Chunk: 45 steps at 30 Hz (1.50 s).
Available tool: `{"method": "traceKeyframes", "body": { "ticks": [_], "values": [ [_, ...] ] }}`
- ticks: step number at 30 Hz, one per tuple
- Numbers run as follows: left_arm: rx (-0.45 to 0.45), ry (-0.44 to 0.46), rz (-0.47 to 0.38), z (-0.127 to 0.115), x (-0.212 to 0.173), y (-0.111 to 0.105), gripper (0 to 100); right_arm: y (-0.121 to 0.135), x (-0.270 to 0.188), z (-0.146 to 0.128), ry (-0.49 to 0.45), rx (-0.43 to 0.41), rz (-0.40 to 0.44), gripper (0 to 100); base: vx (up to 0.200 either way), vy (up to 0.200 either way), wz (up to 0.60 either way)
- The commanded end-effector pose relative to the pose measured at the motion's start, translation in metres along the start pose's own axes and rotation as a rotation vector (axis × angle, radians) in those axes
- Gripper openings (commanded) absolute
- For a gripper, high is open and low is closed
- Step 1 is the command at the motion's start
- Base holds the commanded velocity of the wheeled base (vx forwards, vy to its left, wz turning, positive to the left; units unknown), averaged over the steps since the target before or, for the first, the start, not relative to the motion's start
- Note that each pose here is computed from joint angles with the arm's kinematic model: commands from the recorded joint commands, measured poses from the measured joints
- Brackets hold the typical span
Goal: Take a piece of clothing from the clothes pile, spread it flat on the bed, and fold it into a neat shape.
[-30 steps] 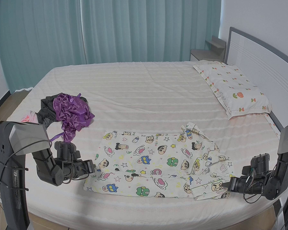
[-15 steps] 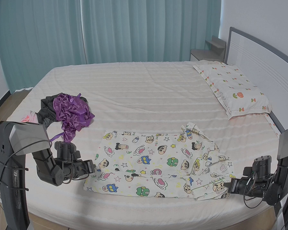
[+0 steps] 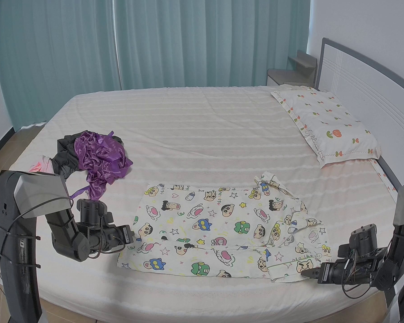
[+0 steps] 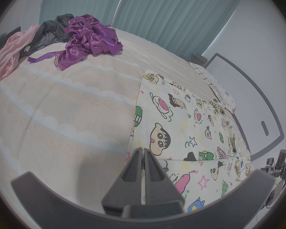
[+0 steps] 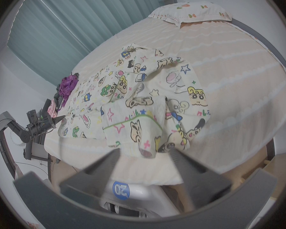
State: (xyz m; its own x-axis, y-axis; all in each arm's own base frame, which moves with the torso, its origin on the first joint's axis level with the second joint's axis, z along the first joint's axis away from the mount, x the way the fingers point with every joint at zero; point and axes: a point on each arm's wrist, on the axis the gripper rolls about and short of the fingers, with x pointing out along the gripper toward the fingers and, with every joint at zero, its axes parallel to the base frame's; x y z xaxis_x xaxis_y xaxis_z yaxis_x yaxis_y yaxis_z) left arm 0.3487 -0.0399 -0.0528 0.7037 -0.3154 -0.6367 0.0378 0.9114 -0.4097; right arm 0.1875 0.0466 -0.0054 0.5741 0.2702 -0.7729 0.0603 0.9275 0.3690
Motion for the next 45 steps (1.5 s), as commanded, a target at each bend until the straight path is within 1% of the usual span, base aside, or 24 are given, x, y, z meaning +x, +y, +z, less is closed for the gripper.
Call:
{"method": "traceKeyframes", "body": {
  "ticks": [1, 4, 5, 6, 7, 8, 11, 12, 14, 16, 17, 19, 20, 24, 27, 32, 35, 37, 43, 44, 45],
  "values": [
    [0.001, 0.002, 0.0, -0.001, 0.0, 0.0, 0, -0.005, -0.004, 0.001, -0.016, 0.021, -0.014, 100, 0.0, 0.0, 0.0],
    [0.0, 0.001, 0.001, 0.0, 0.0, 0.0, 0, -0.012, -0.011, 0.01, -0.078, 0.042, -0.012, 100, 0.0, 0.0, 0.0],
    [0.001, 0.002, 0.0, -0.001, 0.0, 0.0, 0, -0.012, -0.011, 0.011, -0.084, 0.045, -0.012, 100, 0.0, 0.0, 0.0],
    [0.0, 0.001, 0.001, 0.0, 0.0, 0.0, 0, -0.019, -0.013, 0.016, -0.114, 0.052, -0.004, 100, 0.0, 0.0, 0.0],
    [0.0, 0.001, 0.001, 0.0, 0.0, 0.0, 0, -0.021, -0.013, 0.021, -0.13, 0.05, 0.015, 100, 0.0, 0.0, 0.0],
    [0.0, 0.001, 0.001, 0.0, 0.0, 0.0, 0, -0.024, -0.011, 0.028, -0.14, 0.04, 0.057, 100, 0.0, 0.0, 0.0],
    [0.0, 0.003, 0.001, -0.001, 0.001, 0.0, 0, -0.033, 0.001, 0.039, -0.115, -0.008, 0.186, 100, 0.0, 0.0, 0.0],
    [0.001, 0.003, 0.001, -0.001, 0.001, 0.0, 0, -0.035, 0.005, 0.04, -0.107, -0.02, 0.202, 100, 0.0, 0.0, 0.0],
    [0.002, 0.003, 0.0, -0.001, 0.001, 0.0, 0, -0.043, 0.026, 0.045, -0.082, -0.072, 0.229, 100, 0.0, 0.0, 0.0],
    [0.002, 0.003, 0.0, -0.001, 0.001, 0.0, 0, -0.051, 0.046, 0.047, -0.062, -0.104, 0.244, 100, 0.0, 0.0, 0.0],
    [0.002, 0.003, 0.0, -0.001, 0.001, 0.0, 0, -0.051, 0.046, 0.047, -0.062, -0.104, 0.244, 100, 0.0, 0.0, 0.0],
    [0.002, 0.003, 0.0, -0.001, 0.001, 0.0, 0, -0.06, 0.062, 0.05, -0.042, -0.128, 0.325, 100, 0.0, 0.0, 0.0],
    [0.002, 0.003, 0.0, -0.001, 0.001, 0.0, 0, -0.061, 0.066, 0.051, -0.042, -0.133, 0.345, 100, 0.0, 0.0, 0.0],
    [0.002, 0.007, 0.003, -0.002, 0.0, 0.001, 0, -0.064, 0.082, 0.064, -0.08, -0.171, 0.354, 100, 0.0, 0.0, 0.0],
    [0.002, 0.007, 0.002, -0.002, 0.0, 0.0, 0, -0.064, 0.09, 0.069, -0.092, -0.185, 0.359, 100, 0.0, 0.0, 0.0],
    [0.002, 0.009, 0.002, -0.003, 0.0, 0.0, 0, -0.064, 0.093, 0.068, -0.087, -0.194, 0.376, 100, 0.0, 0.0, 0.0],
    [0.002, 0.007, 0.002, -0.002, 0.0, 0.0, 0, -0.064, 0.091, 0.067, -0.076, -0.201, 0.42, 100, 0.0, 0.0, 0.0],
    [0.002, 0.009, 0.002, -0.003, 0.0, 0.0, 0, -0.064, 0.091, 0.066, -0.071, -0.205, 0.433, 100, 0.0, 0.0, 0.0],
    [0.002, 0.009, 0.001, -0.003, 0.0, 0.0, 0, -0.059, 0.092, 0.063, -0.06, -0.231, 0.448, 100, 0.0, 0.0, 0.0],
    [0.002, 0.008, 0.0, -0.002, 0.0, 0.0, 0, -0.059, 0.092, 0.063, -0.059, -0.23, 0.448, 0, 0.0, 0.0, 0.0],
    [0.003, 0.007, 0.0, -0.002, 0.0, 0.0, 0, -0.059, 0.092, 0.063, -0.059, -0.23, 0.448, 0, 0.0, 0.0, 0.0]
  ]
}}
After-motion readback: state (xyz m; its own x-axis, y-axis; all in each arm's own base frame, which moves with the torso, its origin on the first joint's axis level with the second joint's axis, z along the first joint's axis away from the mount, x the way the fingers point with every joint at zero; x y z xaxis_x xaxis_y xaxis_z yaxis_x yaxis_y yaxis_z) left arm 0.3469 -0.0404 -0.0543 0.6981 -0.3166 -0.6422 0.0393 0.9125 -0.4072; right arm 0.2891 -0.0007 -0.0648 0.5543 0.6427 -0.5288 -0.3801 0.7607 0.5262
